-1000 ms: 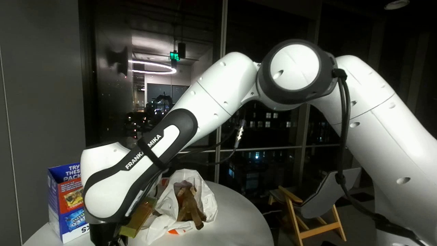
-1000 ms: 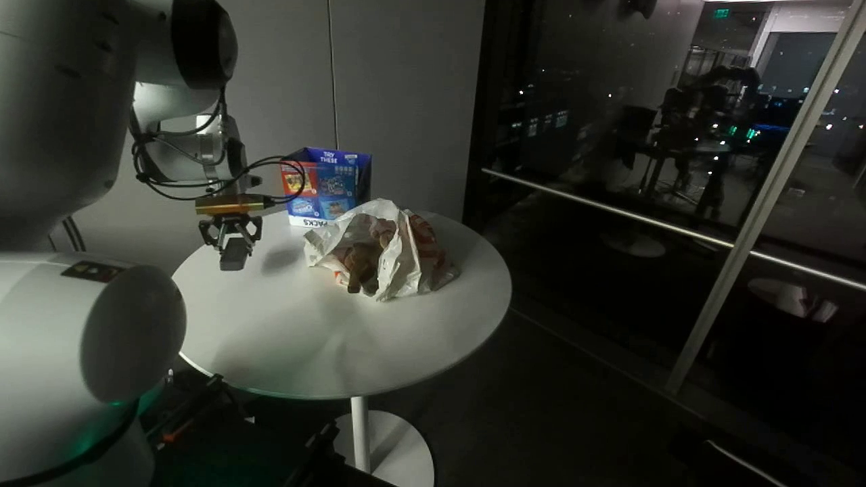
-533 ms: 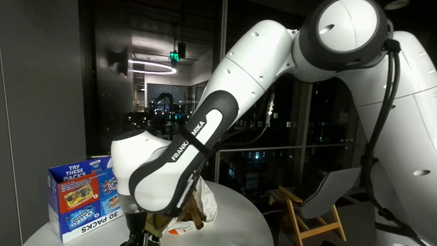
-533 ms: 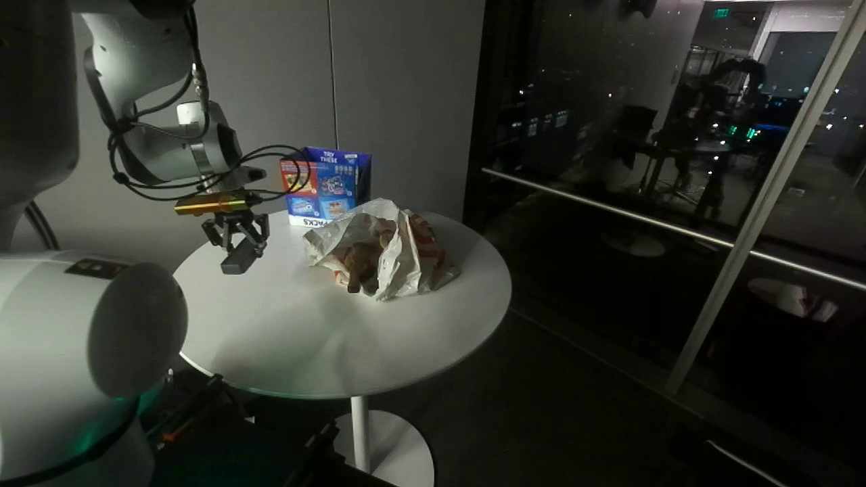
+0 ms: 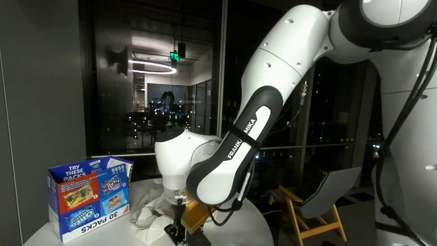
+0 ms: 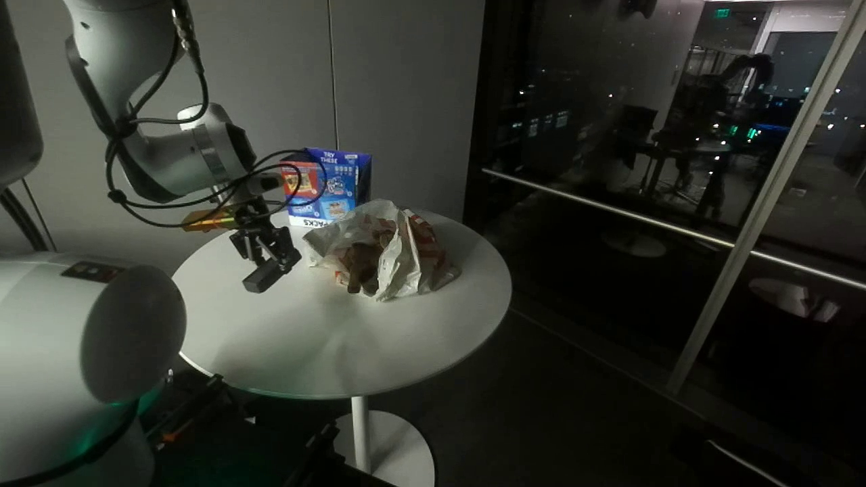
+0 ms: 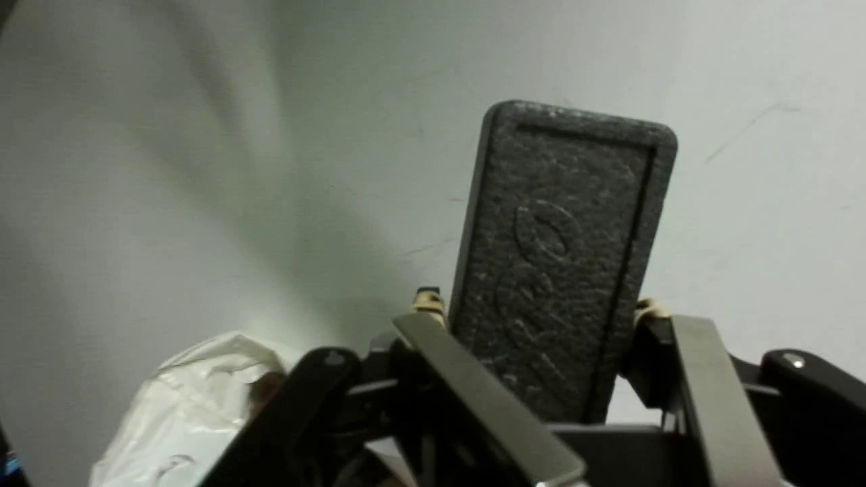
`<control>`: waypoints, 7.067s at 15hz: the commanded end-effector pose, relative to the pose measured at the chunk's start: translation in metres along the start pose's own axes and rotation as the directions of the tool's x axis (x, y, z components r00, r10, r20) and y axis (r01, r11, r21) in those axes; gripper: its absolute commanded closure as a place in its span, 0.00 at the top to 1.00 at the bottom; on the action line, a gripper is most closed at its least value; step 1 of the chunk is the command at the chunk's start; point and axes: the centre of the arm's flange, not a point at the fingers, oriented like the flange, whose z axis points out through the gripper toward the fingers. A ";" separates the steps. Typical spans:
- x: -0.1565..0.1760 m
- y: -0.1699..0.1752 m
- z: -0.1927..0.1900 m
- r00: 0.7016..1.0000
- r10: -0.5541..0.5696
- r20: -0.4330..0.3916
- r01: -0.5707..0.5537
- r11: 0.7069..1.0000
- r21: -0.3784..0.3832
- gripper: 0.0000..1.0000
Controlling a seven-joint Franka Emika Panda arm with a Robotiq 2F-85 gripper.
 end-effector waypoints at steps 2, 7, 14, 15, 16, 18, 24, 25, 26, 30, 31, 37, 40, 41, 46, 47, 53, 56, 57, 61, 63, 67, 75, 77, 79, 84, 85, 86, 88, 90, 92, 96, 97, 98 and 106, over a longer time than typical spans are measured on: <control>0.025 0.062 -0.023 0.992 0.097 -0.076 -0.101 0.993 -0.059 0.39; 0.075 0.116 -0.027 0.996 0.076 -0.056 -0.075 0.997 0.011 0.39; 0.128 0.126 -0.026 0.981 -0.192 -0.021 0.192 0.968 0.163 0.39; 0.132 0.120 -0.024 0.972 -0.235 -0.014 0.233 0.953 0.194 0.39; 0.135 0.115 -0.020 0.961 -0.276 -0.003 0.270 0.935 0.229 0.39; 0.140 0.113 -0.012 0.955 -0.295 0.033 0.277 0.927 0.253 0.39; 0.151 0.128 0.008 0.955 -0.268 0.128 0.228 0.938 0.263 0.39; 0.154 0.130 0.012 0.956 -0.259 0.138 0.216 0.940 0.265 0.39; 0.158 0.131 0.015 0.953 -0.262 0.154 0.216 0.941 0.262 0.39; 0.181 0.126 0.023 0.930 -0.286 0.232 0.232 0.944 0.234 0.39; 0.186 0.125 0.023 0.926 -0.289 0.243 0.234 0.945 0.230 0.39; 0.209 0.134 0.027 0.919 -0.187 0.347 0.172 0.982 0.073 0.39; 0.217 0.128 0.041 0.894 -0.220 0.391 0.220 0.974 0.045 0.39; 0.219 0.123 0.046 0.886 -0.249 0.391 0.251 0.967 0.048 0.39; 0.231 0.098 0.058 0.895 -0.309 0.323 0.356 0.929 -0.098 0.39; 0.232 0.095 0.056 0.898 -0.314 0.307 0.366 0.922 -0.129 0.39; 0.232 0.092 0.046 0.920 -0.330 0.210 0.374 0.900 -0.226 0.39; 0.235 0.099 0.052 0.929 -0.326 0.174 0.359 0.907 -0.222 0.39; 0.236 0.103 0.054 0.937 -0.300 0.180 0.339 0.908 -0.246 0.39; 0.236 0.121 0.061 0.960 -0.222 0.172 0.254 0.946 -0.199 0.39; 0.236 0.123 0.061 0.959 -0.226 0.170 0.258 0.946 -0.198 0.39; 0.235 0.121 0.058 0.958 -0.243 0.152 0.269 0.946 -0.183 0.96; 0.205 0.082 0.023 0.945 -0.307 0.117 0.315 0.947 -0.062 1.00; 0.191 0.070 0.011 0.961 -0.205 0.184 0.229 0.966 -0.120 1.00; 0.176 0.061 0.006 0.948 -0.190 0.253 0.217 0.973 -0.082 1.00; 0.175 0.044 0.011 0.937 -0.219 0.273 0.237 0.971 -0.034 1.00; 0.174 0.043 0.011 0.936 -0.220 0.275 0.238 0.971 -0.033 1.00; 0.173 0.044 0.012 0.935 -0.220 0.277 0.238 0.971 -0.033 1.00; 0.176 0.038 0.021 0.936 -0.237 0.260 0.258 0.965 -0.048 1.00; 0.180 0.029 0.027 0.947 -0.261 0.186 0.271 0.962 -0.035 1.00; 0.186 0.018 0.029 0.956 -0.278 0.093 0.281 0.960 -0.020 1.00; 0.185 -0.007 0.020 0.950 -0.312 -0.010 0.312 0.950 -0.015 1.00; 0.184 -0.011 0.019 0.946 -0.323 -0.015 0.322 0.946 -0.027 1.00; 0.183 -0.014 0.019 0.942 -0.336 -0.024 0.335 0.941 -0.042 0.75; 0.178 -0.016 0.025 0.944 -0.328 -0.047 0.313 0.928 -0.201 0.22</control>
